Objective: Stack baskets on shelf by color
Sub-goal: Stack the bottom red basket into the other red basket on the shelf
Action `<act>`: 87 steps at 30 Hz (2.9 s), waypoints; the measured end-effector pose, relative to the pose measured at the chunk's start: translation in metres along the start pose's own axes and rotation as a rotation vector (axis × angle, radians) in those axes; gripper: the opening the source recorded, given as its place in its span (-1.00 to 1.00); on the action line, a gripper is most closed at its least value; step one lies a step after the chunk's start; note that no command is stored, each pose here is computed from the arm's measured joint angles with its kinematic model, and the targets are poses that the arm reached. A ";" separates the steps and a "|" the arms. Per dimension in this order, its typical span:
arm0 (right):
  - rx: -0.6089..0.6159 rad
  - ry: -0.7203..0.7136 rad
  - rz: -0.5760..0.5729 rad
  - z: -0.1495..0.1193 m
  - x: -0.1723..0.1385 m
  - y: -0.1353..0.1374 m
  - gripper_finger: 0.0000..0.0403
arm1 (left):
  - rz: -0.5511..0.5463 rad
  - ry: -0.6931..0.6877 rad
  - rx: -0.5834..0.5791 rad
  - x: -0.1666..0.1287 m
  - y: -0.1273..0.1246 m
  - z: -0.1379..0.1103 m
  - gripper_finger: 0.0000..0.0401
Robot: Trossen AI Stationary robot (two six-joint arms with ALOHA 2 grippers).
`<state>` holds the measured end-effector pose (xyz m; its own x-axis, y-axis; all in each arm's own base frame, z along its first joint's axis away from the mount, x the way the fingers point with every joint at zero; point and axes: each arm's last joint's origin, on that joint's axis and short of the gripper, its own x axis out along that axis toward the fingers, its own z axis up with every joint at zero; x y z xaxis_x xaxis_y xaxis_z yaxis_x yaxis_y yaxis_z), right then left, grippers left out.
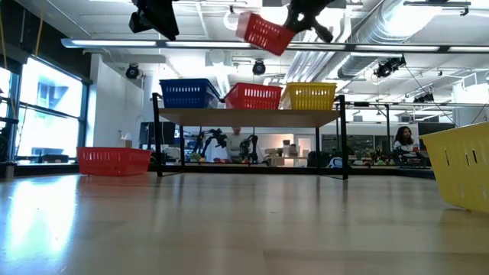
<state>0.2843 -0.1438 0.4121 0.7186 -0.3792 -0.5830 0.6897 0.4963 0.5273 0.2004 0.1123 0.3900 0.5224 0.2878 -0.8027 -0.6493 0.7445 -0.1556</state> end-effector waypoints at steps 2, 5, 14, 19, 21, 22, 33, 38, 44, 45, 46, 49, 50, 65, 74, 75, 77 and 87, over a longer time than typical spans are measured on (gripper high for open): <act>-0.001 0.021 -0.018 0.005 0.008 -0.006 -1.00 | 0.003 -0.001 0.000 0.000 0.000 0.000 -0.61; -0.008 0.020 -0.025 0.015 0.019 -0.010 -1.00 | 0.007 -0.001 0.000 0.000 0.000 0.000 -0.61; -0.053 0.070 -0.072 0.020 0.058 -0.015 -1.00 | 0.016 -0.004 0.000 0.000 0.000 0.000 -0.61; -0.072 0.096 -0.096 0.016 0.072 -0.018 -1.00 | 0.018 0.002 0.000 0.000 0.001 0.000 -0.61; -0.080 0.092 -0.109 0.016 0.074 -0.019 -1.00 | 0.018 0.004 0.000 0.000 0.001 -0.001 -0.61; -0.083 0.090 -0.117 0.016 0.075 -0.019 -1.00 | 0.018 0.004 0.000 0.000 0.001 -0.001 -0.61; -0.100 0.102 -0.148 0.014 0.075 -0.021 -1.00 | 0.019 0.004 0.000 0.000 0.001 -0.001 -0.61; -0.100 0.113 -0.160 0.013 0.074 -0.022 -1.00 | 0.018 0.004 0.000 0.000 0.001 -0.001 -0.61; -0.095 0.113 -0.160 0.013 0.074 -0.022 -1.00 | 0.018 0.004 -0.001 0.000 0.001 -0.001 -0.61; -0.089 0.116 -0.155 0.013 0.075 -0.022 -1.00 | 0.018 0.004 -0.001 0.000 0.001 -0.001 -0.61; -0.087 0.120 -0.150 0.013 0.075 -0.022 -1.00 | 0.018 0.004 -0.001 0.000 0.001 -0.001 -0.61; -0.080 0.121 -0.149 0.013 0.075 -0.022 -1.00 | 0.018 0.004 -0.002 0.000 0.001 -0.001 -0.61; -0.080 0.120 -0.149 0.013 0.075 -0.022 -1.00 | 0.018 0.004 -0.001 0.000 0.001 -0.001 -0.61; -0.100 0.128 -0.139 0.012 0.075 -0.021 -1.00 | 0.018 0.004 -0.003 0.000 0.001 -0.001 -0.61; -0.100 0.135 -0.131 0.010 0.075 -0.019 -1.00 | 0.018 0.004 -0.002 0.000 0.001 -0.001 -0.61; -0.100 0.135 -0.131 0.010 0.075 -0.019 -1.00 | 0.018 0.004 -0.001 0.000 0.001 -0.001 -0.61; -0.099 0.135 -0.131 0.010 0.075 -0.019 -1.00 | 0.018 0.004 -0.001 0.000 0.001 -0.001 -0.61; -0.098 0.134 -0.124 0.010 0.075 -0.019 -0.90 | 0.018 0.004 -0.001 0.000 0.001 -0.001 -0.61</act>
<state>0.3263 -0.1896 0.3651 0.6055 -0.3383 -0.7203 0.7556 0.5285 0.3869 0.1996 0.1124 0.3895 0.5083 0.2990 -0.8076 -0.6593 0.7385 -0.1415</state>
